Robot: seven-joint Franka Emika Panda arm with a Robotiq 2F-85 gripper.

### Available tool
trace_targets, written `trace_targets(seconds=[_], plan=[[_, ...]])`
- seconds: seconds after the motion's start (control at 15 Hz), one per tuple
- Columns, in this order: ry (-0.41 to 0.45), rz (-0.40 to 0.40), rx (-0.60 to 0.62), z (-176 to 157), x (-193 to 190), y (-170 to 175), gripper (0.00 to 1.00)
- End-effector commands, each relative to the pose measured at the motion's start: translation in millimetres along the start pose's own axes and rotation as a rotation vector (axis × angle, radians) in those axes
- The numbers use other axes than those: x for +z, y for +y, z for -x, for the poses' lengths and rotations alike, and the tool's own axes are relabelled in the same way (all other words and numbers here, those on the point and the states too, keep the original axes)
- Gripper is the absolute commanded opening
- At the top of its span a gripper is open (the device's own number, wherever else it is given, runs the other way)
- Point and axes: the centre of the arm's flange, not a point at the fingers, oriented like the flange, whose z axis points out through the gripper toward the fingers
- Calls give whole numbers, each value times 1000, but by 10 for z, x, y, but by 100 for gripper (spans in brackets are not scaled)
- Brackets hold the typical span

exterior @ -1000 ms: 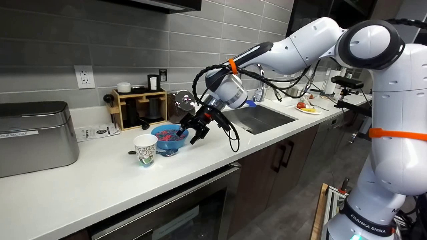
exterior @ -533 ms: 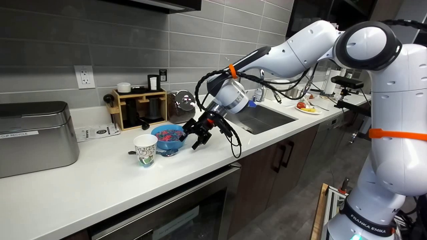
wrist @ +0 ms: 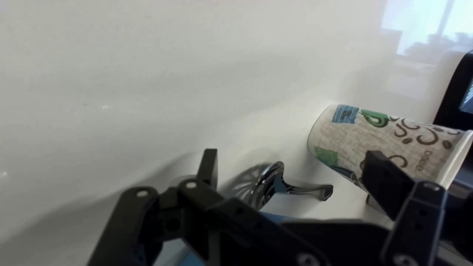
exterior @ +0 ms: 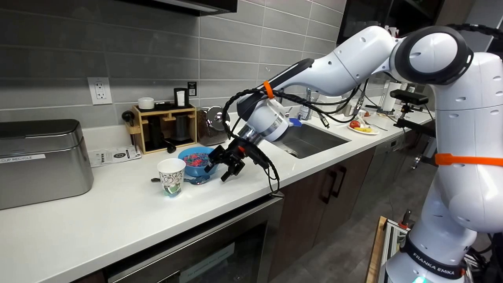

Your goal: Move the coffee cup to the left then move the fork to the right.

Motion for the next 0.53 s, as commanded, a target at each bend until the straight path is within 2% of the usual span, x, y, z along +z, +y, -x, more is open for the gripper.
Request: trace_targets(seconds=[0.0,0.2,0.47], plan=[[62,-7,21,63,144,-56,100],[120,-2,49,74,168,-87,100],[156,11,77,68,209,-83,82]])
